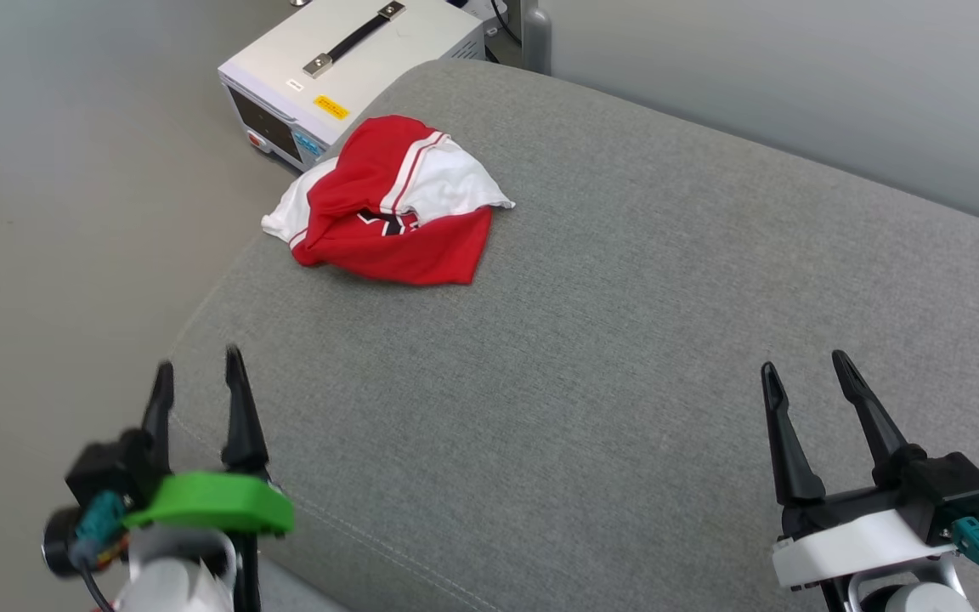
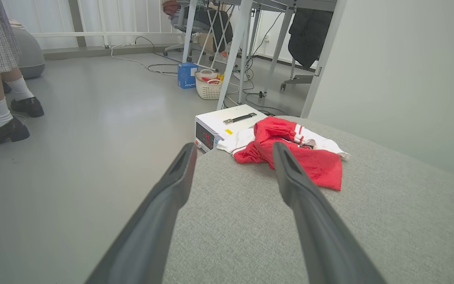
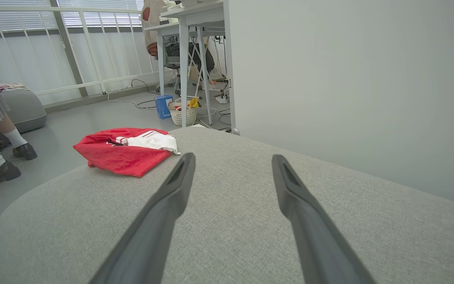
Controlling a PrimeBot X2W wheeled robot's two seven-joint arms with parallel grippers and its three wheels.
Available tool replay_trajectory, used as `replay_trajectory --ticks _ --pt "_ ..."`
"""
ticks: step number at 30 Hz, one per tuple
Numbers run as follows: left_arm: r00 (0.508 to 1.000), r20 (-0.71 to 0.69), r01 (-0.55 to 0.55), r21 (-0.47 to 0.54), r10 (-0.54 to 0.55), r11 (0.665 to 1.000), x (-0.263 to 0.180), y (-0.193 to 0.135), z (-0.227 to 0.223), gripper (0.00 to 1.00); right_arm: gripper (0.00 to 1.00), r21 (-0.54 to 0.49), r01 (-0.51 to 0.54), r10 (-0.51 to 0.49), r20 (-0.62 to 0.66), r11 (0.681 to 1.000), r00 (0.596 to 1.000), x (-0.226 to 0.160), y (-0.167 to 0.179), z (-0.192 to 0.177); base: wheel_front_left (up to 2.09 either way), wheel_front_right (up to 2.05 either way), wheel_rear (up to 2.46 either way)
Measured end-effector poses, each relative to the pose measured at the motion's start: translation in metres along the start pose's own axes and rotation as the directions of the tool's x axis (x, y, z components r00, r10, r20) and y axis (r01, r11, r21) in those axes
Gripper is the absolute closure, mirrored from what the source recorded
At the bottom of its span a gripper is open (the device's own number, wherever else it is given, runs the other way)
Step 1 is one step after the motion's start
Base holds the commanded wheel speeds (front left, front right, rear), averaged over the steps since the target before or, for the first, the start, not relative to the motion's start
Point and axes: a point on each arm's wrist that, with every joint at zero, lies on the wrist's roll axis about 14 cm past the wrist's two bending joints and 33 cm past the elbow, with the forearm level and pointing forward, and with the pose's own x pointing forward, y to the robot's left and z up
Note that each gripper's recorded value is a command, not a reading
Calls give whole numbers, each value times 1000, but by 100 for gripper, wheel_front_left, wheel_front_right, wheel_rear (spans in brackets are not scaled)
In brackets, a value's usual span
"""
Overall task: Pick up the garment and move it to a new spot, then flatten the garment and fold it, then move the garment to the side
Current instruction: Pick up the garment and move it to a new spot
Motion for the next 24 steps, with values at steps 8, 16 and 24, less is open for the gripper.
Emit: replay_trajectory --ticks 8,16,24 --pt "977 173 113 59 -122 992 76 -18 63 0 0 -23 10 -10 21 1000 1000 9 -10 1 0 0 0" --pt "944 241 194 146 -225 970 158 -45 106 0 0 -57 35 -31 59 998 998 22 -40 1 0 0 0" --pt "932 6 355 201 -363 913 225 -97 83 0 0 -61 66 -62 73 996 995 30 -67 -10 0 0 0"
